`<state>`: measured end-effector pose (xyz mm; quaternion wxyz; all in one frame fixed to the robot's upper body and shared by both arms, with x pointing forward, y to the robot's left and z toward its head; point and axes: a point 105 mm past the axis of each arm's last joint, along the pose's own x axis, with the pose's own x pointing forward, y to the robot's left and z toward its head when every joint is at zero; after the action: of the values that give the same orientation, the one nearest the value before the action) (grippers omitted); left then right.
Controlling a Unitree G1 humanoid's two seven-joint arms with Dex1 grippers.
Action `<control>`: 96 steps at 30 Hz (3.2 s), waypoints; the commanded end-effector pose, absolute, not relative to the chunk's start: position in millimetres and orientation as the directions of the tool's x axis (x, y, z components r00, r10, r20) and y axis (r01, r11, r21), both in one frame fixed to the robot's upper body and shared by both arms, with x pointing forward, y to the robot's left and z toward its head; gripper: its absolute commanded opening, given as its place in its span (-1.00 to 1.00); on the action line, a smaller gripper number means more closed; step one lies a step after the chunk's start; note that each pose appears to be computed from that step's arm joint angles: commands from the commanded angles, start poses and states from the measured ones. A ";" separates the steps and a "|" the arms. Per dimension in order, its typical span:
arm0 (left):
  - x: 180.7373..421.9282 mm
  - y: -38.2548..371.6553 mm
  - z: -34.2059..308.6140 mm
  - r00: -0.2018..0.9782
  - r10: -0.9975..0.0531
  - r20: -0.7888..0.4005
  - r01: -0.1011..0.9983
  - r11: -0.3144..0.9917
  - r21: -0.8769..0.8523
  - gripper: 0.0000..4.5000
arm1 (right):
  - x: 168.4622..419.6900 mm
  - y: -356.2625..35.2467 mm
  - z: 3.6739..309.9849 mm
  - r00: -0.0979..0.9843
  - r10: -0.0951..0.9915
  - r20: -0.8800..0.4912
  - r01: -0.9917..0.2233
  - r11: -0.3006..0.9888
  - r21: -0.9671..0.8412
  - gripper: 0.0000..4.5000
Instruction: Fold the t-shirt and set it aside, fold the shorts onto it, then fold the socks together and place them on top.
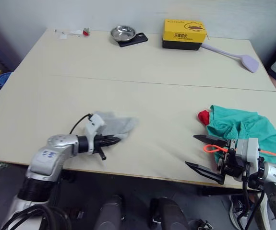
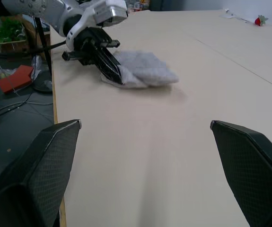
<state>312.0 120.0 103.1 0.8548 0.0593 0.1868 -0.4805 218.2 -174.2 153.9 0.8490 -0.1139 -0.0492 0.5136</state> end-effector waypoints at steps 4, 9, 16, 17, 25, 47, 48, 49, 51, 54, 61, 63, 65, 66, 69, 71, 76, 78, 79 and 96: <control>309.4 83.9 111.7 0.396 -0.870 -0.292 0.886 0.446 -0.128 -0.49 | 213.5 -173.7 163.1 0.483 0.875 -0.041 -0.844 0.452 -0.288 1.00; 302.7 87.0 129.8 0.373 -0.911 -0.176 0.911 0.395 -0.116 0.24 | 214.3 -171.8 161.0 0.505 0.862 -0.041 -0.836 0.477 -0.271 1.00; 279.5 145.5 162.4 0.267 -0.958 -0.107 0.959 0.275 -0.070 0.66 | 224.8 -161.3 163.6 0.547 0.837 -0.020 -0.833 0.541 -0.119 1.00; 281.7 155.5 162.4 0.281 -0.950 -0.134 0.952 0.294 -0.084 0.66 | 225.8 -158.1 162.8 0.549 0.835 -0.025 -0.834 0.546 -0.074 1.00; 356.8 215.9 159.6 0.581 -0.770 -0.264 0.812 0.573 0.113 0.98 | 242.8 -104.3 139.7 0.531 0.827 -0.182 -0.804 0.560 0.199 1.00; 414.0 195.8 139.5 0.576 -0.724 -0.380 0.794 0.606 0.048 0.13 | 293.0 -26.6 81.9 0.542 0.746 -0.388 -0.756 0.634 0.163 1.00; 413.5 195.6 137.8 0.574 -0.727 -0.377 0.793 0.608 0.035 -0.02 | 296.9 -25.2 81.7 0.552 0.740 -0.384 -0.749 0.643 0.160 0.92; 413.6 195.4 136.7 0.576 -0.727 -0.373 0.790 0.613 0.024 -0.16 | 299.7 -24.8 81.2 0.560 0.735 -0.382 -0.745 0.649 0.157 0.82; 413.2 195.3 133.6 0.578 -0.727 -0.371 0.784 0.620 0.008 -0.45 | 307.0 -24.0 81.5 0.588 0.720 -0.368 -0.730 0.668 0.142 0.58; 412.7 195.8 129.0 0.583 -0.720 -0.376 0.777 0.630 -0.002 -0.91 | 310.3 -21.6 82.4 0.591 0.722 -0.359 -0.733 0.667 0.134 0.08; 404.4 197.3 128.5 0.597 -0.737 -0.315 0.761 0.645 -0.067 -1.00 | 313.3 -34.6 92.4 0.580 0.737 -0.346 -0.763 0.641 0.085 -0.99; 395.6 194.0 128.5 0.587 -0.754 -0.294 0.768 0.634 -0.091 -1.00 | 314.9 -39.7 97.8 0.577 0.744 -0.338 -0.773 0.631 0.068 -0.99; 384.7 190.0 129.8 0.593 -0.757 -0.275 0.762 0.637 -0.111 -1.00 | 316.3 -45.2 103.1 0.569 0.751 -0.336 -0.786 0.616 0.047 -0.99; 375.7 187.4 130.4 0.596 -0.757 -0.269 0.759 0.640 -0.119 -1.00 | 316.9 -49.4 106.5 0.559 0.757 -0.338 -0.797 0.603 0.031 -0.99; 346.7 180.1 132.9 0.586 -0.766 -0.264 0.767 0.630 -0.125 -1.00 | 316.2 -60.1 114.0 0.509 0.785 -0.352 -0.835 0.550 0.020 -0.99; 330.4 181.2 132.3 0.581 -0.760 -0.290 0.766 0.631 -0.119 -1.00 | 316.2 -68.1 115.5 0.477 0.793 -0.378 -0.851 0.525 0.028 -0.99; 309.0 189.6 132.4 0.625 -0.716 -0.311 0.724 0.681 -0.113 -1.00 | 312.4 -84.8 107.9 0.386 0.794 -0.469 -0.892 0.451 0.029 -0.99; 303.8 191.6 130.9 0.635 -0.708 -0.309 0.714 0.691 -0.116 -1.00 | 311.5 -86.8 106.0 0.365 0.797 -0.481 -0.896 0.441 0.051 -0.99; 302.3 192.1 130.5 0.639 -0.705 -0.308 0.710 0.694 -0.116 -1.00 | 311.4 -87.1 105.6 0.359 0.799 -0.483 -0.897 0.438 0.057 -0.99; 263.1 229.0 132.8 0.634 -0.720 -0.283 0.666 0.694 -0.272 0.63 | 304.7 -111.8 146.4 0.256 0.856 -0.449 -0.886 0.393 0.246 0.95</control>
<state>272.2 227.6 117.6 0.9102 -0.0556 0.1976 -0.3597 308.4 -114.4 126.0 0.7963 -0.0510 0.2760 0.5358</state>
